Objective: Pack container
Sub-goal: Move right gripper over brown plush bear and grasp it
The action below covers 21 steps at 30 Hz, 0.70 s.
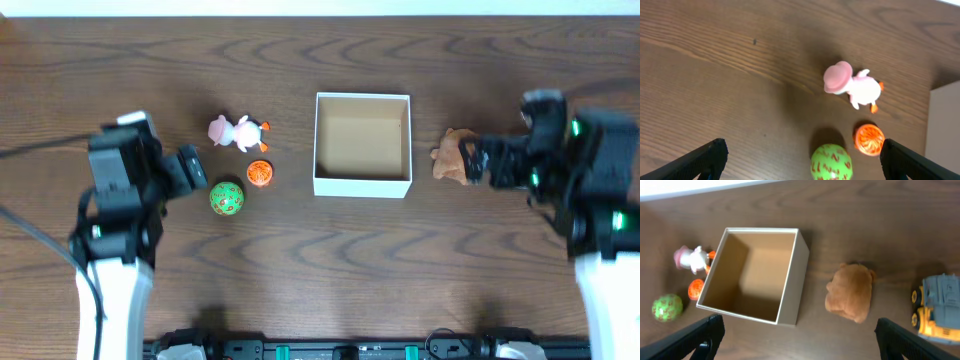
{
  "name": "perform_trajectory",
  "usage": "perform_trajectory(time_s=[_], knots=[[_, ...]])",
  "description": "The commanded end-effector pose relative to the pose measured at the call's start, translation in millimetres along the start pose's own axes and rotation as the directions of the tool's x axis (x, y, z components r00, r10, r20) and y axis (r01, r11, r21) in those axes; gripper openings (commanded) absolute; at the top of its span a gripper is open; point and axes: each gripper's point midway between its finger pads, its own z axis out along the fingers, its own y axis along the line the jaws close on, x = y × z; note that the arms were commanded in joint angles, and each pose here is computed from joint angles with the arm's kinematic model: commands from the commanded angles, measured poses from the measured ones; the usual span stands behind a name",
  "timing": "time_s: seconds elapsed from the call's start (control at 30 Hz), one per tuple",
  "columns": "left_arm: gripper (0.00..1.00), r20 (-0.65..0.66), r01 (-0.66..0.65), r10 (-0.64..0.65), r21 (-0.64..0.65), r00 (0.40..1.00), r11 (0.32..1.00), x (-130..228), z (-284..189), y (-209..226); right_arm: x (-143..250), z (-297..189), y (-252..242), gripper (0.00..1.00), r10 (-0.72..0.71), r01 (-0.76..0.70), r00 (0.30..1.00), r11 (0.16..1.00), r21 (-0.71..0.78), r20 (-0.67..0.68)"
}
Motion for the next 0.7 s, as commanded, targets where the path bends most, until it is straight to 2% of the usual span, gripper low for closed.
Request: perform_trajectory(time_s=[0.0, 0.17, 0.37, 0.67], knots=[[0.98, -0.046, -0.007, 0.005, -0.027, 0.999, 1.0, -13, 15, 7, -29, 20, -9, 0.99, -0.131, 0.145, 0.986, 0.979, 0.144, -0.1], [0.98, -0.109, -0.003, -0.002, -0.044, 0.994, 0.999, -5, 32, 11, -38, 62, -29, 0.99, -0.098, 0.143, 0.973, 0.967, 0.212, -0.209], [0.98, -0.157, -0.005, -0.003, -0.051, 0.988, 0.999, 6, 40, 13, -10, 112, -60, 0.99, -0.024, 0.114, 0.936, 0.965, 0.238, -0.35], [0.98, -0.157, -0.005, -0.003, -0.051, 0.988, 0.999, 6, 40, 13, 25, 169, -95, 0.99, 0.084, 0.051, 0.889, 0.959, 0.279, -0.449]])
